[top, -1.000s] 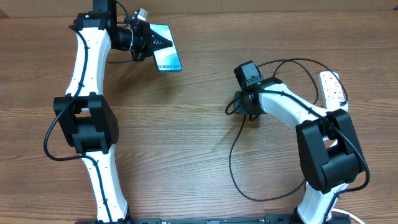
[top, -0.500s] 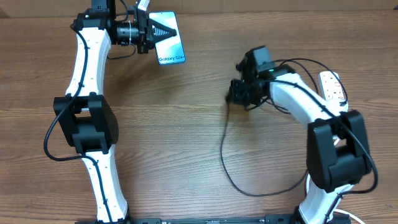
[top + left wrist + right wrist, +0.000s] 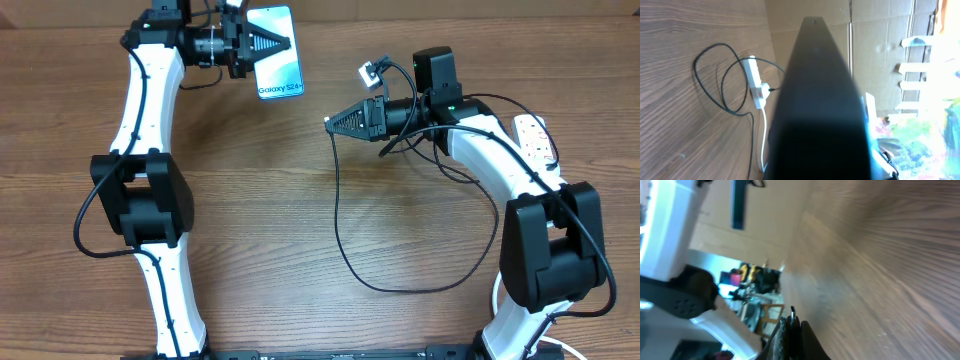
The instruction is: Plug charger to phone and switch on socket
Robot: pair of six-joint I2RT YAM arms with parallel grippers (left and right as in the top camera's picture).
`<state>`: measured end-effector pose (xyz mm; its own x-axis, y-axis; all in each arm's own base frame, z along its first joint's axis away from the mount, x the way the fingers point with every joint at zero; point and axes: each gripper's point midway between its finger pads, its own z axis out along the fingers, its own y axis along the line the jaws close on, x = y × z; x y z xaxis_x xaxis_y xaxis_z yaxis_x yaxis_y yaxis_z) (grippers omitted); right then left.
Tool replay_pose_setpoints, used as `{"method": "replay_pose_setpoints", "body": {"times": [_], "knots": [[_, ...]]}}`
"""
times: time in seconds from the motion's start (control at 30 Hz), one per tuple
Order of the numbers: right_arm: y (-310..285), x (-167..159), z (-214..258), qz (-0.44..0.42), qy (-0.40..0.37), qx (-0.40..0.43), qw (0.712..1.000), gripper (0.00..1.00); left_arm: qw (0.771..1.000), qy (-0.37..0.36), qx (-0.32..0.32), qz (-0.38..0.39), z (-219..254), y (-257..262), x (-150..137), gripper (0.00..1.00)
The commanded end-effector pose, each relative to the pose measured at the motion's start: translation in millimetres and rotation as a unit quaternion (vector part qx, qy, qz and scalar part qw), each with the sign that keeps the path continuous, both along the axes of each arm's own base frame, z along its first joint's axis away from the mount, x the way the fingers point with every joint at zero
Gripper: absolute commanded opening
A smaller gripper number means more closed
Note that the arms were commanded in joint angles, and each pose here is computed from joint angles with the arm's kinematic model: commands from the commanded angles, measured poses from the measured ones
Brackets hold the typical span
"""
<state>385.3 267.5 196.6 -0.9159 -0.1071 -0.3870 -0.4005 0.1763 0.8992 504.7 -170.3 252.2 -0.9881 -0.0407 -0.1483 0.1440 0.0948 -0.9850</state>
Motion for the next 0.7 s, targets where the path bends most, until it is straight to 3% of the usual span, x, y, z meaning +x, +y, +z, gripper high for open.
{"method": "replay_pose_setpoints", "body": {"times": [0.0, 0.4, 0.67], "knots": [[7.2, -8.5, 33.3, 0.022, 0.008, 0.031, 0.999, 0.04, 1.000, -0.009, -0.017, -0.022, 20.0, -12.5, -9.1, 0.04], [16.7, 4.3, 61.1, 0.012, -0.007, 0.059, 0.998, 0.04, 1.000, 0.008, 0.011, -0.006, 19.4, -35.1, 6.2, 0.04], [17.3, 10.5, 61.8, -0.005, -0.012, 0.057, 0.998, 0.04, 1.000, 0.004, 0.008, -0.021, 22.0, -50.7, 1.6, 0.04]]}}
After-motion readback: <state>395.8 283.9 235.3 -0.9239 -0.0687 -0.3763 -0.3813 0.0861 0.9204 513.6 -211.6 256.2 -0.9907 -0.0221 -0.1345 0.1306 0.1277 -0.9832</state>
